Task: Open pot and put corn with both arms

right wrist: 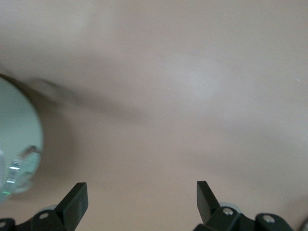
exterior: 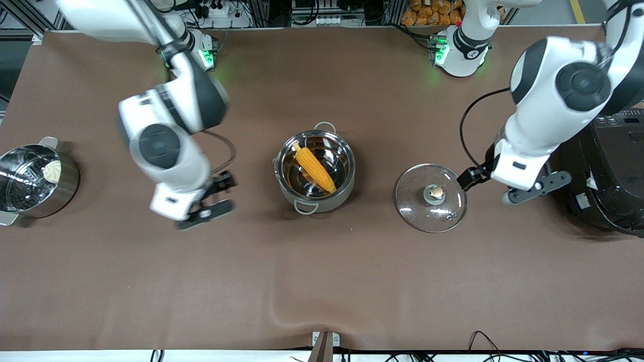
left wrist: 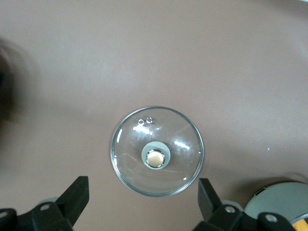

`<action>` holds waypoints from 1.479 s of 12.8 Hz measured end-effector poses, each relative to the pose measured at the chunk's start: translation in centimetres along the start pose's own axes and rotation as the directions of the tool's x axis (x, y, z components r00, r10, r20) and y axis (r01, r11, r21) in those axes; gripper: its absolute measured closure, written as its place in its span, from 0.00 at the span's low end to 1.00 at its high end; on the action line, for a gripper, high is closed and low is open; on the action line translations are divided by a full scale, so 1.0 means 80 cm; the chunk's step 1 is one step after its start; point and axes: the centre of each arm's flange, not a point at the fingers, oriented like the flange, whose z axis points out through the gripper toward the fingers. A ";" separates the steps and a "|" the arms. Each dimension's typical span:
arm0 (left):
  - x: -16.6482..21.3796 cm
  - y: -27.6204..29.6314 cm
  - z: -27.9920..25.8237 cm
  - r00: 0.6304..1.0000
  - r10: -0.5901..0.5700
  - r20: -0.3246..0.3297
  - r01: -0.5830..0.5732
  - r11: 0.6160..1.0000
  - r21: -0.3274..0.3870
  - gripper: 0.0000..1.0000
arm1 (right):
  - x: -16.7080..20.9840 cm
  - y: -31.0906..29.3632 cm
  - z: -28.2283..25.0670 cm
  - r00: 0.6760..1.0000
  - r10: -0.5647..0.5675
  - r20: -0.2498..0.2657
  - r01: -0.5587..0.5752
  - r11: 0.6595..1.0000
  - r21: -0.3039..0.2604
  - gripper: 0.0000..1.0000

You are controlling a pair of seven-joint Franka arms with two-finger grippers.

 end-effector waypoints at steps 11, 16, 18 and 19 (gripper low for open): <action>0.001 -0.092 -0.096 0.990 0.135 -0.030 -0.136 0.991 -0.019 0.00 | -0.189 0.197 -0.172 0.971 0.222 -0.094 -0.218 0.975 0.051 0.00; -0.002 -0.092 -0.102 0.987 0.160 -0.012 -0.161 0.987 -0.019 0.00 | -0.266 0.253 -0.209 0.957 0.275 -0.088 -0.264 0.957 0.118 0.00; 0.000 -0.095 -0.104 0.983 0.184 -0.014 -0.184 0.983 -0.019 0.00 | -0.279 0.259 -0.215 0.947 0.310 -0.089 -0.295 0.944 0.149 0.00; 0.000 -0.096 -0.104 0.982 0.189 -0.014 -0.190 0.982 -0.018 0.00 | -0.282 0.263 -0.214 0.941 0.328 -0.085 -0.312 0.937 0.159 0.00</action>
